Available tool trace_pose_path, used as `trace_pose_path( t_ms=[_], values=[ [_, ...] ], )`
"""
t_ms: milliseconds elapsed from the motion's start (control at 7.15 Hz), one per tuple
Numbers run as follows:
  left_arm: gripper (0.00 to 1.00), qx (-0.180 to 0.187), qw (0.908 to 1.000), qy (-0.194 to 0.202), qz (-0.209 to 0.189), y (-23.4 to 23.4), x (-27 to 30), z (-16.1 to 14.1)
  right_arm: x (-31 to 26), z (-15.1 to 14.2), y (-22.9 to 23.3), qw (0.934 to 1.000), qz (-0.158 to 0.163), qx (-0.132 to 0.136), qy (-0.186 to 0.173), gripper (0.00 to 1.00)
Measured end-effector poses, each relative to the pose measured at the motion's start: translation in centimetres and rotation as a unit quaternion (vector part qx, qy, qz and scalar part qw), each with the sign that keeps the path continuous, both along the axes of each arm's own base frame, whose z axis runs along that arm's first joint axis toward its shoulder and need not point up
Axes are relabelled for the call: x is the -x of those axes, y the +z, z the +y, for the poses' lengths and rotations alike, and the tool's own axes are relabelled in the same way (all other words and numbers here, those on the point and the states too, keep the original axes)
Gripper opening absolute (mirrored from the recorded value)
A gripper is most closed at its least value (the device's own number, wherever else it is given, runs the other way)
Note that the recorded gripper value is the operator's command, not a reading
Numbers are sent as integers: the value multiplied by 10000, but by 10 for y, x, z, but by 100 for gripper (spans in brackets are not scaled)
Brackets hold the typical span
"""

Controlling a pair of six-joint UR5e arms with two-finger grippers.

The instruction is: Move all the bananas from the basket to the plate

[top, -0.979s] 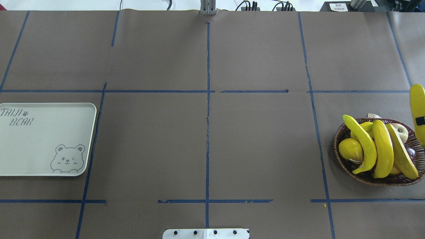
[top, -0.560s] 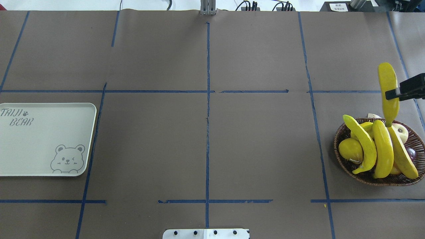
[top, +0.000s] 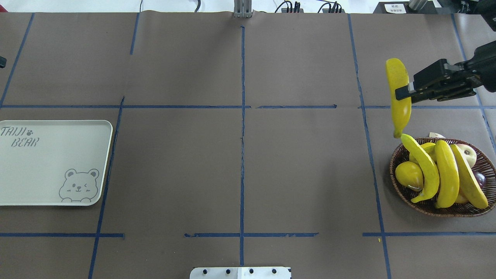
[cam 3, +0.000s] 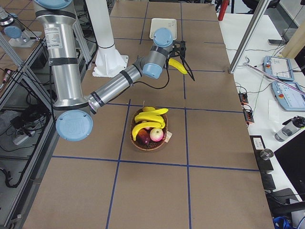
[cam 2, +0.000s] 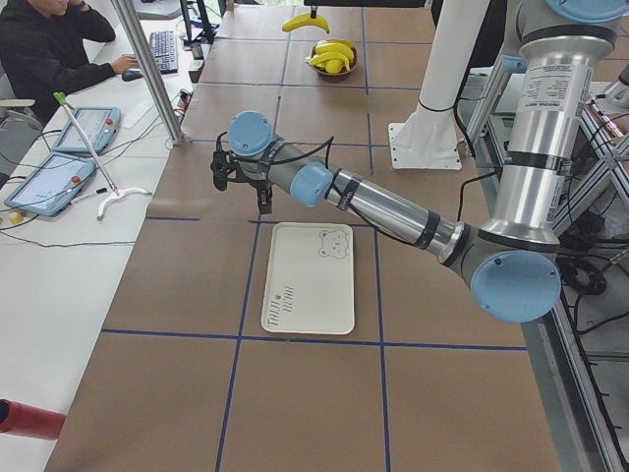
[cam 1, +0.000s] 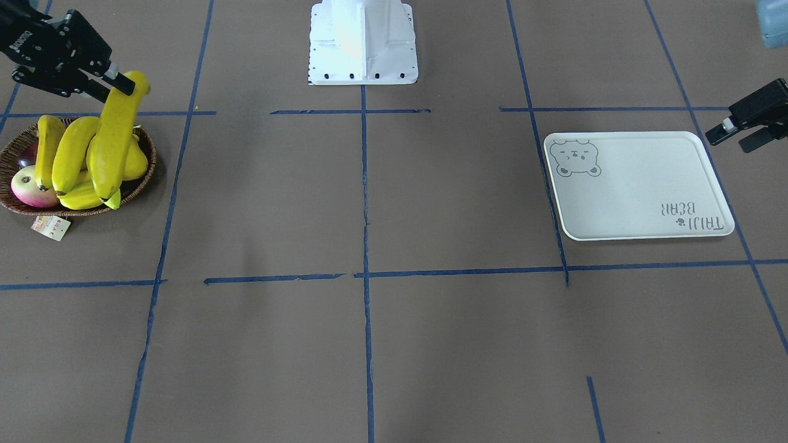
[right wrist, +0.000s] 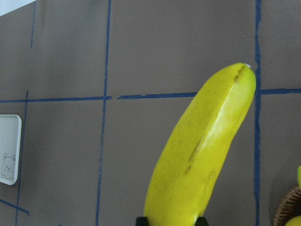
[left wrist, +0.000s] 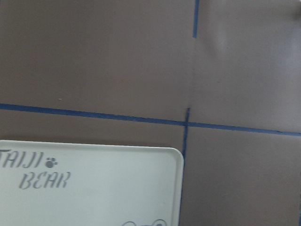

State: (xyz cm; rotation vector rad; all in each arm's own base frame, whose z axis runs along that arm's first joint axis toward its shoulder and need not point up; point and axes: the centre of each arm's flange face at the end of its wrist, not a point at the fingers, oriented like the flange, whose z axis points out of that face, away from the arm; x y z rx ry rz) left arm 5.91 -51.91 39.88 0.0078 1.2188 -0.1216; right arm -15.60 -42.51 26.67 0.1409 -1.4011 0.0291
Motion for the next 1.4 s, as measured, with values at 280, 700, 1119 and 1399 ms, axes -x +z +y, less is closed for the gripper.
trace_pose_path(
  t_ms=[280,700,1119,1399],
  values=[
    [99,-307,9994,-147,24,-17,-42,5,56,23,-19,9981,-493,-48,363,0],
    [99,-118,9949,-791,615,-27,-124,17,122,55,-39,9917,-1102,-34,658,0],
    [99,814,9771,-740,1819,-91,-181,21,173,82,-88,9836,-1686,18,639,0],
    [99,1424,9610,-577,2298,-152,-219,27,196,101,-110,9791,-1940,43,603,0]
  ],
)
